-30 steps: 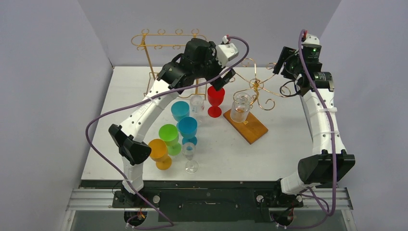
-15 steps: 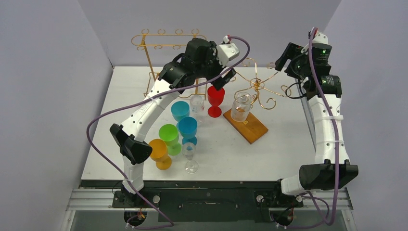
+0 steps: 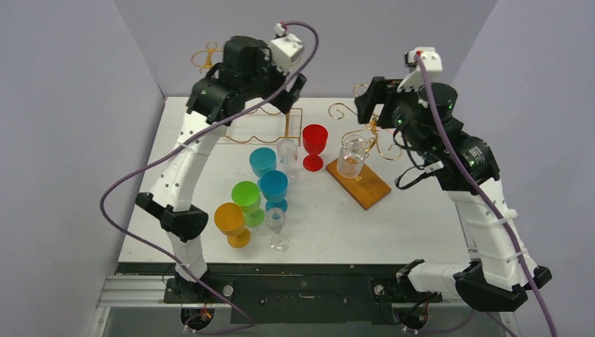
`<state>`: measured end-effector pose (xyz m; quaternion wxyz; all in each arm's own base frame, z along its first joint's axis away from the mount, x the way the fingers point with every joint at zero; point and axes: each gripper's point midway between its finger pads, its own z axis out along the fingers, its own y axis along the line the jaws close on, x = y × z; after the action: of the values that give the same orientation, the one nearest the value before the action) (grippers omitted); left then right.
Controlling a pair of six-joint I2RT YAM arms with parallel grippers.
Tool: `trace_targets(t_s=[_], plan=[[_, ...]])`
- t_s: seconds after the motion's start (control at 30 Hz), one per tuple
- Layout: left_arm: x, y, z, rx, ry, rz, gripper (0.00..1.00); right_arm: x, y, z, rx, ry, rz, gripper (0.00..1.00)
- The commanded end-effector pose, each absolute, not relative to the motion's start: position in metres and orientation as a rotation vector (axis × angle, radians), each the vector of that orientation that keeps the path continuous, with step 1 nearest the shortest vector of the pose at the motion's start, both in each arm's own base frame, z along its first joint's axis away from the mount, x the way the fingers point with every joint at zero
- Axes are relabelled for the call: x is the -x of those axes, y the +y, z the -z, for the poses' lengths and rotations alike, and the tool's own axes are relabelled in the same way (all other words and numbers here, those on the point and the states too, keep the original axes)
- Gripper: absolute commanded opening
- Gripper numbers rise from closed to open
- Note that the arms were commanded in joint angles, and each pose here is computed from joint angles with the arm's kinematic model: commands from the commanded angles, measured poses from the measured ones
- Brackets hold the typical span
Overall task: Place the wine glass upside down on the wine glass rack
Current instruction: Pick up the wine glass at the center of the board.
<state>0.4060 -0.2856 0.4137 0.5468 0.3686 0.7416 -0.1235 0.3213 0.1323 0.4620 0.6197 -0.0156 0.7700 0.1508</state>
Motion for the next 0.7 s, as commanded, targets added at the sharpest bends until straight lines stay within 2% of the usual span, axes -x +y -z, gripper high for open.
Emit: trace_targets(t_s=[0.0,0.2,0.4,0.67], plan=[[-0.392,-0.189,-0.447,-0.602,1.841,0.281,0.96,-0.281,0.171,-0.466,0.155,1.759,-0.308,0.75],[-0.378,-0.099,-0.431,-0.403,1.965,0.226,0.96,-0.254,0.280,-0.431,0.489,1.848,-0.381,0.70],[-0.364,-0.044,-0.409,-0.267,2.014,0.171,0.96,-0.244,0.376,-0.364,0.769,1.958,-0.428,0.56],[-0.347,-0.027,-0.387,-0.199,1.994,0.108,0.96,-0.241,0.422,-0.288,0.864,2.070,-0.425,0.48]])
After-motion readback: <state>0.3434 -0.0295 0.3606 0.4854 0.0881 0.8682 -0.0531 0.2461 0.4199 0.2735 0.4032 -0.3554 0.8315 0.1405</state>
